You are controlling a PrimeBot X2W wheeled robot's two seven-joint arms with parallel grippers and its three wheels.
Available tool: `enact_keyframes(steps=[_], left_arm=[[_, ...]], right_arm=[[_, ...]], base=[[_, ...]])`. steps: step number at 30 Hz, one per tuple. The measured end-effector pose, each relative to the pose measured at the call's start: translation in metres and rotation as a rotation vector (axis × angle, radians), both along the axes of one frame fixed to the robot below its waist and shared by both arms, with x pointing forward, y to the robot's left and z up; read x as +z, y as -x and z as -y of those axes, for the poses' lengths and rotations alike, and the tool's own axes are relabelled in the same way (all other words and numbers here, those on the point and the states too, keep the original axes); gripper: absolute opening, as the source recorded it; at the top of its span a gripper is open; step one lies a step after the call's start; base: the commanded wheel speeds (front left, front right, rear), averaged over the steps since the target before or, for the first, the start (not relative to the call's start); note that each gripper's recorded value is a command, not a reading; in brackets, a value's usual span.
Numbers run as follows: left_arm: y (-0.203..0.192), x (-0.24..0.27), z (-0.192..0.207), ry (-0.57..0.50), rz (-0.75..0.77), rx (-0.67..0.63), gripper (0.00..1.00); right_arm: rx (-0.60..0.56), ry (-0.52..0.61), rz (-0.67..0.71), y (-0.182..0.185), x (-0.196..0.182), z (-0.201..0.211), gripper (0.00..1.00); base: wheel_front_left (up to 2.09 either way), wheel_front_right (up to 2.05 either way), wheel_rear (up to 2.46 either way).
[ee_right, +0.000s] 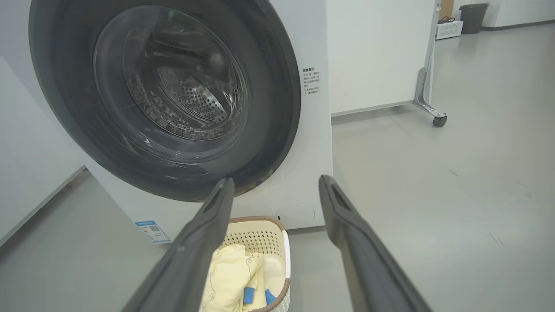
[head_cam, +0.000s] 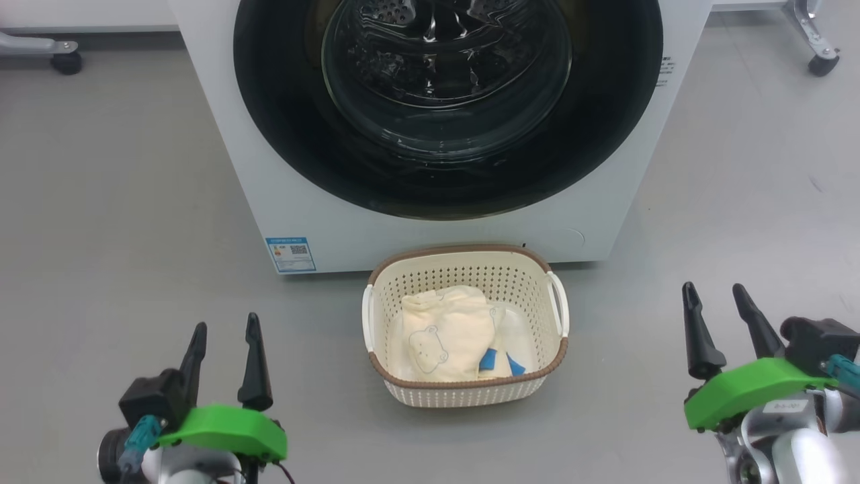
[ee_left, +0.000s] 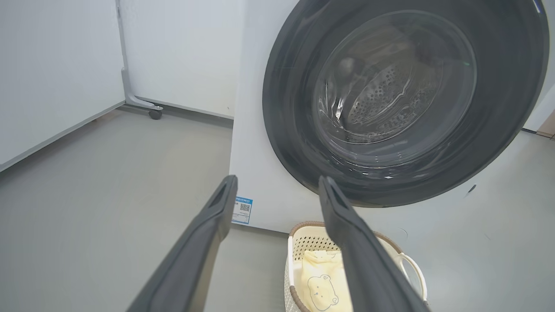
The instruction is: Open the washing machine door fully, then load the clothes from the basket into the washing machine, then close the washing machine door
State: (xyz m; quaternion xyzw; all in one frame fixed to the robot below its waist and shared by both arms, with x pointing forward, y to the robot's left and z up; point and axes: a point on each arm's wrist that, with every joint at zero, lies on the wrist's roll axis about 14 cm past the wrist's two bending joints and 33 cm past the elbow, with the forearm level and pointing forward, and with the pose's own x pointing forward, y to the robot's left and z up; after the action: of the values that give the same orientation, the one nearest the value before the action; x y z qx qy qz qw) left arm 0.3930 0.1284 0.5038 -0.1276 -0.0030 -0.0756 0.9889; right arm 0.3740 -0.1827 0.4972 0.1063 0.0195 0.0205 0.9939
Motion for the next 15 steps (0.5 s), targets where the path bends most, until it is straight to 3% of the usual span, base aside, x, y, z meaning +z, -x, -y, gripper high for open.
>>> enact_keyframes(steps=[15], left_arm=[[-0.004, 0.009, 0.012, -0.163, 0.076, -0.037, 1.0]], right_arm=[[0.049, 0.153, 0.027, -0.002, 0.004, -0.012, 1.0]], base=[[0.0, 0.0, 0.0]])
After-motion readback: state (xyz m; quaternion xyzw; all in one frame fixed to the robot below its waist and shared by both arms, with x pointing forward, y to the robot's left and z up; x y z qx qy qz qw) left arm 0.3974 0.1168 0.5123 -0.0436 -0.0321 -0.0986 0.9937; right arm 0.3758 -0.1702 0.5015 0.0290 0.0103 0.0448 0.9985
